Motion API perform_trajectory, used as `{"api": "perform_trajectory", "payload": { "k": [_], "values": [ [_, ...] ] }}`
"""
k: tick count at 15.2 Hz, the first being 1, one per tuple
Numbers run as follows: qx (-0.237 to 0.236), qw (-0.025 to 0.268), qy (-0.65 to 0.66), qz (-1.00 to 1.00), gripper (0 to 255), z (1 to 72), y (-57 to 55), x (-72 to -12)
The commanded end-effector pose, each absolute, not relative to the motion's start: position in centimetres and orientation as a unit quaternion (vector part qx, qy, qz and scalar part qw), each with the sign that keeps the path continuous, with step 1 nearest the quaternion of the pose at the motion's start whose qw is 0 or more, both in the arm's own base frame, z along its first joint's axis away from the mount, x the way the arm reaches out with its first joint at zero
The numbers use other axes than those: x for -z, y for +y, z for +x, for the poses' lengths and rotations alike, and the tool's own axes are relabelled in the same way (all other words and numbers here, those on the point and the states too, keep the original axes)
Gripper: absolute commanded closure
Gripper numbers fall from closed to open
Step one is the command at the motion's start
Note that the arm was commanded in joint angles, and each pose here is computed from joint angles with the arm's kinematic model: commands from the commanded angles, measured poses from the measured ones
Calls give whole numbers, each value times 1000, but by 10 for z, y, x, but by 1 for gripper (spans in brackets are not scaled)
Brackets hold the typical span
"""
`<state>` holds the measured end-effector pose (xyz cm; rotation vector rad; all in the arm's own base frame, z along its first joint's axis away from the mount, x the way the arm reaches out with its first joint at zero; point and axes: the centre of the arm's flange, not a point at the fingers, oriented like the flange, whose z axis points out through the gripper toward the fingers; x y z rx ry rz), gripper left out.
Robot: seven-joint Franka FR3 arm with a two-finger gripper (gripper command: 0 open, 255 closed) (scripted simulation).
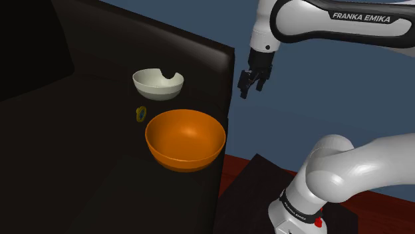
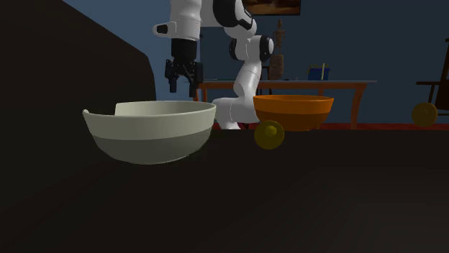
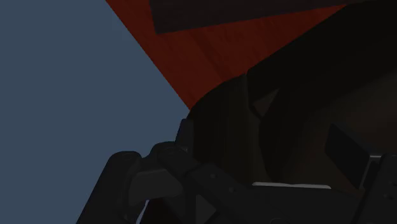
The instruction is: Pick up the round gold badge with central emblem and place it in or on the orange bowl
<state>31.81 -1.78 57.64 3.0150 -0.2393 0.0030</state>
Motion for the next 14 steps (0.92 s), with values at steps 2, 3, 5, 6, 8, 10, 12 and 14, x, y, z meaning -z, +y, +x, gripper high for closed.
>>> {"api": "perform_trajectory", "payload": {
  "k": [2,3,5,6,8,10,12,14],
  "values": [
    [-3,55,-79,995,0,324,-7,-575],
    [-5,52,-78,996,0,329,3,-574],
    [-10,46,-78,996,0,341,24,-571],
    [-12,43,-78,996,0,347,35,-570],
    [-16,37,-77,996,0,358,56,-569],
    [-21,31,-77,996,0,369,77,-567],
    [-25,25,-76,996,0,380,99,-566],
    [-29,18,-76,997,0,392,120,-566]
  ]
}}
